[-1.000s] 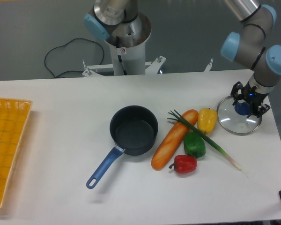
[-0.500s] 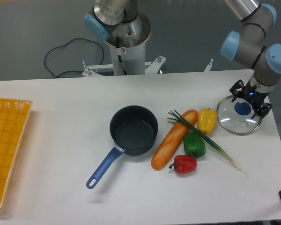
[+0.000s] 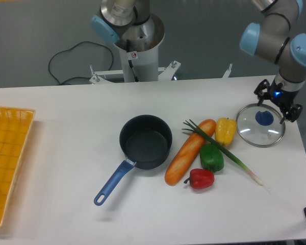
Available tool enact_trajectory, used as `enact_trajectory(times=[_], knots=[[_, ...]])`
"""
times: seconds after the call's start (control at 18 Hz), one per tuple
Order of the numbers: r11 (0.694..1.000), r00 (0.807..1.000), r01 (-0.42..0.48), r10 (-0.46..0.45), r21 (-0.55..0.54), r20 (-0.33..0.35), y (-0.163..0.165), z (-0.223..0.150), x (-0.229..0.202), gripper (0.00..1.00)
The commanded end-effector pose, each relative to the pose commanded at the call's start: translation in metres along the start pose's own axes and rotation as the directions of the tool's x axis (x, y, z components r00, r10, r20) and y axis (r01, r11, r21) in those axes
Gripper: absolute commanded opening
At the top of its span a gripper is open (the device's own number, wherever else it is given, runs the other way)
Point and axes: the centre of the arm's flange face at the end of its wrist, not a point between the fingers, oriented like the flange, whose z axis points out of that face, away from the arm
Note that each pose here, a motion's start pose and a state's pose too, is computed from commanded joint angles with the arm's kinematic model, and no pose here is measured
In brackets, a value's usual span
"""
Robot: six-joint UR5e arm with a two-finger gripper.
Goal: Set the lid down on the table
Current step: 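Raise the open gripper up off the lid knob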
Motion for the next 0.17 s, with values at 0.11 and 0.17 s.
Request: enact_trajectory(times=[0.11, 0.17], knots=[[1.0, 1.0, -0.022, 0.022, -0.007, 0.011, -0.018, -0.007, -0.002, 1.0], [1.0, 1.0, -0.023, 0.023, -0.016, 0.015, -0.02, -0.01, -0.003, 1.0]])
